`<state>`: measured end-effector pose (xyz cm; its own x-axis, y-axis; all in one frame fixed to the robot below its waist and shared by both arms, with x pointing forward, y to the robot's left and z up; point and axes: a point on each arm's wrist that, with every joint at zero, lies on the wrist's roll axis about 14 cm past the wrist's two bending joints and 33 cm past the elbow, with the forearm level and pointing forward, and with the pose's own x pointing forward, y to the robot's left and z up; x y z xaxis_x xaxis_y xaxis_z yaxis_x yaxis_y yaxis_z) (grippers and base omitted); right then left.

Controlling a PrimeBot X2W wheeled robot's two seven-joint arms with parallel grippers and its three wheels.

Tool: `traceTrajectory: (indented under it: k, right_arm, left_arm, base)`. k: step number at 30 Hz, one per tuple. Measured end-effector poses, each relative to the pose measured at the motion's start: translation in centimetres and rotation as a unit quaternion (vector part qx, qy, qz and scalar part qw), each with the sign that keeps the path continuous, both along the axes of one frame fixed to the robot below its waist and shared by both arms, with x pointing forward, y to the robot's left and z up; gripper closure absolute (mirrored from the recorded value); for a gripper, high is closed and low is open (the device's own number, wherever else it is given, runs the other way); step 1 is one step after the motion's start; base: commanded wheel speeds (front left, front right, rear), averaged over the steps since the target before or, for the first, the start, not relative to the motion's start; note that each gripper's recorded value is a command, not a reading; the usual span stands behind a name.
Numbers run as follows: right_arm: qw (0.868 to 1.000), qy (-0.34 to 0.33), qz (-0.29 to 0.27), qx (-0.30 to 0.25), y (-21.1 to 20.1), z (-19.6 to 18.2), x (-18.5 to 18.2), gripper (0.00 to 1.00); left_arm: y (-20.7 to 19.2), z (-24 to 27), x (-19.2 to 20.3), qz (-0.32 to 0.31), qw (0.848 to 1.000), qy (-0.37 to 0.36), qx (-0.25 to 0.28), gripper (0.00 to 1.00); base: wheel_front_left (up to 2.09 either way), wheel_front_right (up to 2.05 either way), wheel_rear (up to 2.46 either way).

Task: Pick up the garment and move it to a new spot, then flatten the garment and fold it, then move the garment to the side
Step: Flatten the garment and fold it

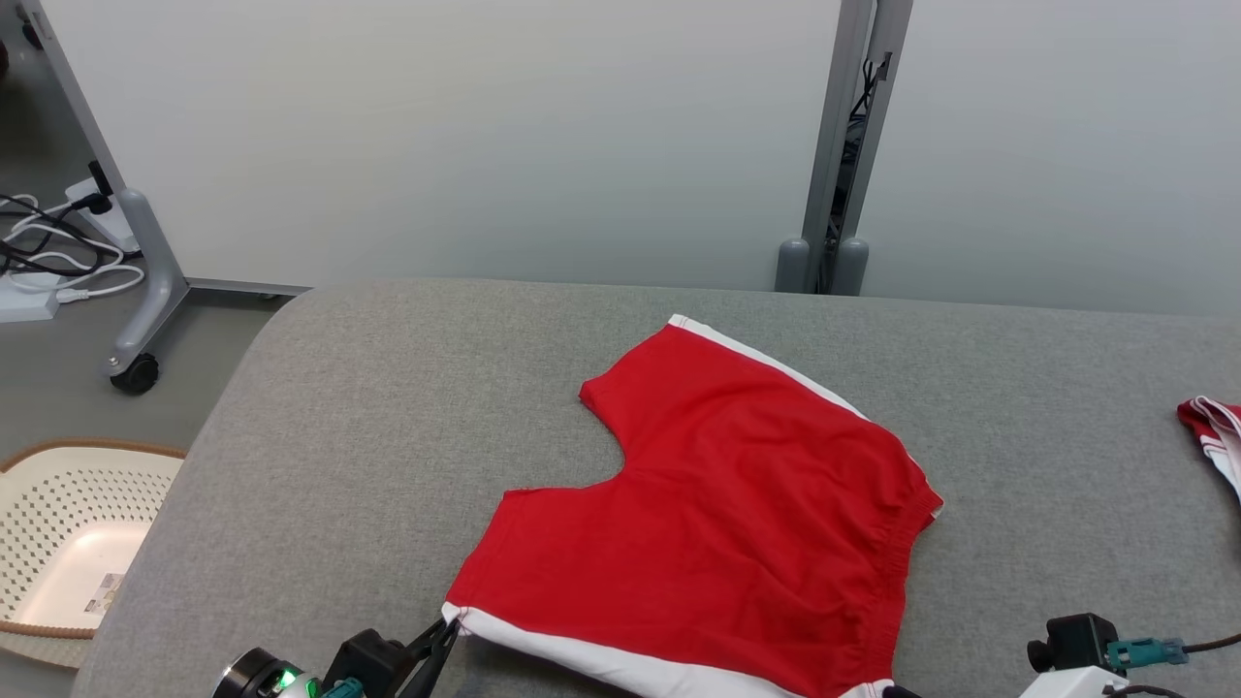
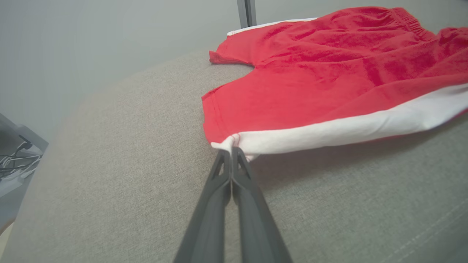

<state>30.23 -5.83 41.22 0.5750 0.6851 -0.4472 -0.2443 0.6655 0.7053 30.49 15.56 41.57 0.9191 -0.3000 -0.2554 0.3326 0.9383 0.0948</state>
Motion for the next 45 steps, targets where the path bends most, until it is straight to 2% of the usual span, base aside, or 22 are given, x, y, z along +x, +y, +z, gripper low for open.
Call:
traceTrajectory:
  k: [6,12,20,24,29,37,44,45]
  right_arm:
    - [1.0,-0.023,-0.011,0.016,0.2,1.1,0.7,1.0]
    - [0.997,-0.058,-0.031,0.035,0.1,2.9,2.3,1.0]
    - [0.986,-0.116,-0.096,0.065,-1.4,5.6,5.4,1.0]
    - [0.983,-0.124,-0.117,0.072,-1.7,5.8,6.5,1.0]
    - [0.975,-0.166,-0.127,0.072,-0.9,7.5,10.1,1.0]
    - [0.969,-0.177,-0.155,0.069,-0.5,7.3,13.1,1.0]
    - [0.964,-0.156,-0.207,0.05,-2.8,4.9,14.7,1.0]
    - [0.961,-0.144,-0.23,0.049,-3.6,4.0,14.9,1.0]
  left_arm:
    - [0.3,0.3,0.4,-0.023,0.999,-0.01,0.037,1.0]
    - [0.6,2.2,3.2,-0.026,0.998,-0.034,0.047,1.0]
    - [-0.1,5.2,8.5,-0.04,0.995,-0.07,0.055,1.0]
    - [-1.2,6.0,10.4,-0.07,0.992,-0.079,0.072,1.0]
    - [-2.8,6.8,15.3,-0.12,0.983,-0.083,0.107,1.0]
    - [-5.6,6.3,21.6,-0.189,0.97,-0.066,0.136,1.0]
    - [-8.5,5.1,25.5,-0.231,0.962,-0.047,0.139,1.0]
    - [-9.8,4.5,26.8,-0.245,0.959,-0.042,0.139,1.0]
  base:
    - [0.0,0.0,0.0]
    - [0.0,0.0,0.0]
    - [0.0,0.0,0.0]
    - [0.0,0.0,0.0]
    - [0.0,0.0,0.0]
    - [0.0,0.0,0.0]
    - [0.0,0.0,0.0]
    - [0.0,0.0,0.0]
